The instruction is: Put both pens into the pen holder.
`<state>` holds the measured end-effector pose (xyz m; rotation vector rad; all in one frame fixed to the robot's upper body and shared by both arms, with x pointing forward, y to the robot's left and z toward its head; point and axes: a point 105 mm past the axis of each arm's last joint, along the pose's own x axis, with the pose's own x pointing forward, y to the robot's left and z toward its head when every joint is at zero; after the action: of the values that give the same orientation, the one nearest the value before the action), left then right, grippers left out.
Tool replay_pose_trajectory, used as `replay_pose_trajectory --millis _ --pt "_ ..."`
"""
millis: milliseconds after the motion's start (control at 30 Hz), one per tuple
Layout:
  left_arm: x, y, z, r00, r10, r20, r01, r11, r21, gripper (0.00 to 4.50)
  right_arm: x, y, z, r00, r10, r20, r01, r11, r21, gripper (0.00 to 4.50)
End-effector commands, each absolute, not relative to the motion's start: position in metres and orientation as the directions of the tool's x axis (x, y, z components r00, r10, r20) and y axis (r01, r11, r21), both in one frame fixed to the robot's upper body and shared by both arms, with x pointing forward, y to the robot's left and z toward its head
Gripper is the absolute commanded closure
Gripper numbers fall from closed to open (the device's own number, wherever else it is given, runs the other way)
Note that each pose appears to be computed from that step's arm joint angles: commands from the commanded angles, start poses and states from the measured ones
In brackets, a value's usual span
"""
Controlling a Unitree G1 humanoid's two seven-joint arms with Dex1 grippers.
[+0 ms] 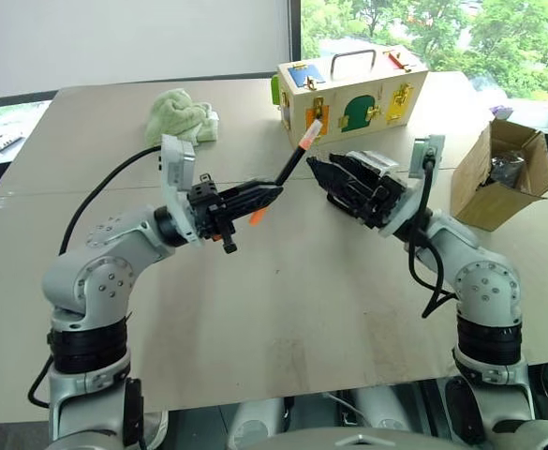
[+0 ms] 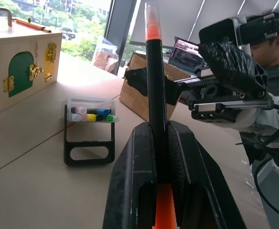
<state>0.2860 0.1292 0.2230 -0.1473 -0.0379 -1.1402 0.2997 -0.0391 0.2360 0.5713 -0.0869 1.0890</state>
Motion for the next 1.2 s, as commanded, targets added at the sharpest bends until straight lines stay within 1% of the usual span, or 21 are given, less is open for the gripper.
replay_pose_trajectory --millis 33,100,167,267,433,500,533,600,667,700,767,800,900,967,1067,1133,1200 --pt "0.281 0.127 0.227 0.396 -0.911 0.113 0.918 0.392 -0.059 4.44 0.293 -0.026 0.246 0.386 0.845 0.369 -0.898 0.254 0.358 0.00" --pt "0.281 0.126 0.224 0.397 -0.912 0.107 0.918 0.392 -0.064 4.44 0.292 -0.018 0.246 0.352 0.864 0.360 -0.913 0.231 0.336 0.00" --pt "0.281 0.124 0.223 0.395 -0.913 0.099 0.919 0.391 -0.058 4.44 0.297 -0.011 0.245 0.352 0.867 0.353 -0.914 0.238 0.328 0.00" --pt "0.283 0.122 0.221 0.393 -0.915 0.089 0.919 0.389 -0.061 4.50 0.301 -0.007 0.247 0.362 0.860 0.361 -0.915 0.252 0.317 0.83" --pt "0.282 0.120 0.220 0.386 -0.919 0.087 0.922 0.381 -0.067 4.50 0.299 -0.008 0.248 0.363 0.858 0.364 -0.916 0.257 0.307 3.17" --pt "0.283 0.119 0.220 0.384 -0.919 0.092 0.923 0.378 -0.076 4.50 0.298 -0.009 0.248 0.362 0.859 0.363 -0.916 0.257 0.307 4.23" --pt "0.285 0.119 0.220 0.391 -0.916 0.094 0.920 0.384 -0.081 3.79 0.298 -0.008 0.248 0.360 0.860 0.362 -0.918 0.256 0.304 4.38" --pt "0.287 0.119 0.220 0.398 -0.913 0.095 0.917 0.391 -0.078 3.37 0.297 -0.008 0.249 0.354 0.863 0.361 -0.921 0.255 0.294 4.38" --pt "0.286 0.117 0.221 0.397 -0.913 0.091 0.918 0.392 -0.067 2.33 0.297 -0.009 0.251 0.351 0.864 0.361 -0.924 0.258 0.281 4.39" --pt "0.287 0.117 0.221 0.406 -0.910 0.083 0.914 0.402 -0.058 1.92 0.297 -0.010 0.252 0.349 0.867 0.355 -0.928 0.268 0.258 4.39" --pt "0.287 0.120 0.223 0.423 -0.903 0.076 0.906 0.421 -0.048 1.92 0.299 -0.016 0.255 0.352 0.878 0.325 -0.934 0.309 0.177 4.39" --pt "0.288 0.123 0.225 0.433 -0.898 0.075 0.902 0.431 -0.040 1.92 0.303 -0.021 0.256 0.362 0.884 0.297 -0.932 0.346 0.108 4.39" --pt "0.284 0.132 0.230 0.451 -0.892 0.041 0.892 0.451 0.008 1.92 0.316 -0.036 0.264 0.401 0.889 0.223 -0.890 0.435 -0.136 4.39" --pt "0.282 0.137 0.232 0.469 -0.883 -0.004 0.881 0.468 0.070 1.92 0.322 -0.044 0.273 0.412 0.890 0.192 -0.837 0.454 -0.307 4.39" --pt "0.280 0.139 0.236 0.486 -0.873 -0.034 0.869 0.478 0.131 1.92 0.332 -0.053 0.293 0.433 0.868 0.242 -0.751 0.496 -0.435 4.39" --pt "0.277 0.138 0.235 0.479 -0.876 -0.054 0.871 0.467 0.151 1.92 0.338 -0.056 0.293 0.446 0.865 0.231 -0.684 0.496 -0.534 4.39" --pt "0.273 0.135 0.234 0.467 -0.882 -0.054 0.878 0.456 0.149 1.92 0.344 -0.058 0.289 0.461 0.859 0.224 -0.639 0.496 -0.588 4.39"
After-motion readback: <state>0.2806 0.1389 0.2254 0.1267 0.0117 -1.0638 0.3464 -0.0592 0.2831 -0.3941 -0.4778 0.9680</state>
